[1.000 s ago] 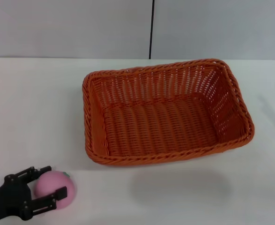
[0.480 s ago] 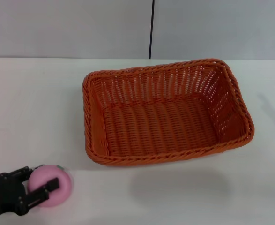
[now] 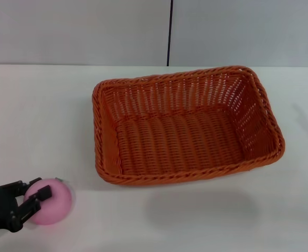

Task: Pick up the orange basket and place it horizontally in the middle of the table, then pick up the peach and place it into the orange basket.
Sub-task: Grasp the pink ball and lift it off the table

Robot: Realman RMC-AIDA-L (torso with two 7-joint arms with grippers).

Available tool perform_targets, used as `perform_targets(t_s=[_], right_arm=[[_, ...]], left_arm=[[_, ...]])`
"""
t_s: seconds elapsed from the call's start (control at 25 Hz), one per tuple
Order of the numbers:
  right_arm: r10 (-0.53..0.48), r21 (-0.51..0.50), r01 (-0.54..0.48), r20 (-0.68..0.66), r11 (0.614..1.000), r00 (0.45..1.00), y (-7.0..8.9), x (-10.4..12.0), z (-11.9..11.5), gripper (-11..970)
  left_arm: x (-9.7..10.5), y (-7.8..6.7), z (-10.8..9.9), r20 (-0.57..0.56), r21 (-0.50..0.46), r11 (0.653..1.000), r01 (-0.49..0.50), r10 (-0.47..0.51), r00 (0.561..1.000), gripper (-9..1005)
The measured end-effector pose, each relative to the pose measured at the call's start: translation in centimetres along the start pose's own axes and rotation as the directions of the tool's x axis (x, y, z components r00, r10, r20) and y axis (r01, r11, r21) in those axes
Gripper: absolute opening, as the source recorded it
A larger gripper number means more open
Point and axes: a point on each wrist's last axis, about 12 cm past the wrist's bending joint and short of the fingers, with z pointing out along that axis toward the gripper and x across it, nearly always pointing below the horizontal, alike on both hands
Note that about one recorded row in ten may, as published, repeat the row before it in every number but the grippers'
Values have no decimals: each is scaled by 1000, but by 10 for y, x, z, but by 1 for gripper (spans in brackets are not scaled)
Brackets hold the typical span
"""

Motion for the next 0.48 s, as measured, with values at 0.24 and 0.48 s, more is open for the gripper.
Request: perform_targets(t_s=[0.24,0.48], right_arm=[[-1,2,1,-3,1000,1000,0,0,1,680],[11,6,-11,-3,1000,1000,0,3,1,679]], left_arm=[[-1,0,0,1,7,1000,-2,2,1000,262],[-5,0,-2,38,12,1000,8,-8,999,238]])
